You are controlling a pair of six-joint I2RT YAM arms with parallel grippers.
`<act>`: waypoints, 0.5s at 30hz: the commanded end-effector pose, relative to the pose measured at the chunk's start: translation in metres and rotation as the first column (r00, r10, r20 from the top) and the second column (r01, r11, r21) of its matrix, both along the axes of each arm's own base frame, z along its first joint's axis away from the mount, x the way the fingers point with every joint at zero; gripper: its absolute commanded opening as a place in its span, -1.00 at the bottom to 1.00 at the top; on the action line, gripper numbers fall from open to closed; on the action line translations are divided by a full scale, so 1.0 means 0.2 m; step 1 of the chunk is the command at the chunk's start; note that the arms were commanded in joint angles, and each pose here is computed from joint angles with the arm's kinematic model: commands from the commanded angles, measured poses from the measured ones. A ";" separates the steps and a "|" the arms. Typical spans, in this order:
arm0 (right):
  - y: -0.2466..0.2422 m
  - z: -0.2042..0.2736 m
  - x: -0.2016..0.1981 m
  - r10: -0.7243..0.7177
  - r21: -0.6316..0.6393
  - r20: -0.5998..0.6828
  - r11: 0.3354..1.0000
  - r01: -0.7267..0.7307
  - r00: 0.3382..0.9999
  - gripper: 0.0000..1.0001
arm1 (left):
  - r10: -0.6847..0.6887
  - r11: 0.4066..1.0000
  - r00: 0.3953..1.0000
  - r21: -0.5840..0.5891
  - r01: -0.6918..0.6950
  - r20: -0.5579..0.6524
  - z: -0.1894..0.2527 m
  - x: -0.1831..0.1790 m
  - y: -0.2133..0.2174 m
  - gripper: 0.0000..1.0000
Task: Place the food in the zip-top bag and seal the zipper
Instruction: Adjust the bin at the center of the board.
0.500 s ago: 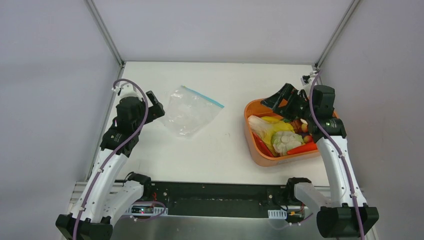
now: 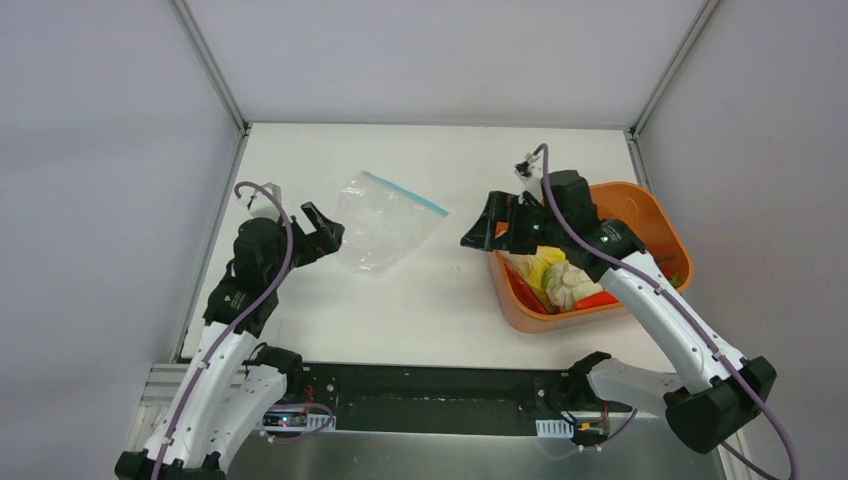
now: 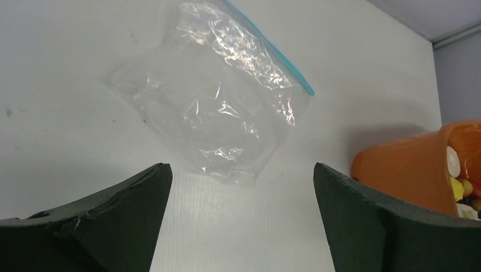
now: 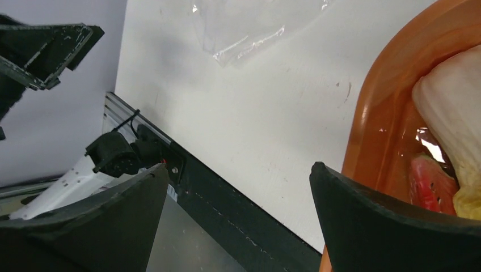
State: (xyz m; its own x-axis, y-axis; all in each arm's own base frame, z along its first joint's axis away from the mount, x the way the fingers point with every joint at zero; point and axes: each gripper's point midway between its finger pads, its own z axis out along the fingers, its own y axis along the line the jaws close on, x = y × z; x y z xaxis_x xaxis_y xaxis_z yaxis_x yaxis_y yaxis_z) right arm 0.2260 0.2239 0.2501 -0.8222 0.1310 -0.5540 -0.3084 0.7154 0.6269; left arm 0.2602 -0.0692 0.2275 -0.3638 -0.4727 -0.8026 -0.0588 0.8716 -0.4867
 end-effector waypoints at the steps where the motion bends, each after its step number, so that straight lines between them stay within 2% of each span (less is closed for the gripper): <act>1: 0.04 -0.08 -0.02 0.006 -0.116 -0.005 0.993 -0.007 1.000 0.96 | -0.129 0.992 0.978 -0.037 0.125 -0.162 -0.16 -0.03 -0.12 0.98; 3: 0.07 -0.13 -0.06 0.033 -0.138 -0.023 0.990 -0.036 0.999 0.96 | -0.156 0.988 0.961 -0.022 0.155 -0.228 -0.25 -0.05 -0.15 0.98; 8: 0.01 -0.18 0.01 -0.087 -0.221 0.025 0.971 0.090 0.996 0.96 | -0.112 0.988 0.925 0.056 0.142 -0.362 -0.46 -0.06 -0.15 0.97; 14: -0.08 -0.09 0.09 -0.185 -0.220 0.142 0.952 0.213 0.972 0.96 | -0.035 0.989 0.897 0.116 0.096 -0.440 -0.65 -0.03 -0.12 0.97; 15: -0.10 -0.11 0.10 -0.210 -0.226 0.149 0.944 0.240 0.966 0.96 | -0.035 0.989 0.893 0.116 0.097 -0.449 -0.68 -0.02 -0.13 0.92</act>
State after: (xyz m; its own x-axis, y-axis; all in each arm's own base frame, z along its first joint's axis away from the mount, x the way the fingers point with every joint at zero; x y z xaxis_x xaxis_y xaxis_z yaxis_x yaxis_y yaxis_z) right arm 0.2296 0.2244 0.2146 -0.7951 0.0713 -0.6023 -0.2563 0.8605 0.4403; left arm 0.2491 -0.0997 0.1093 -0.7305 -0.3272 -0.5994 -0.1348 0.9296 -0.3432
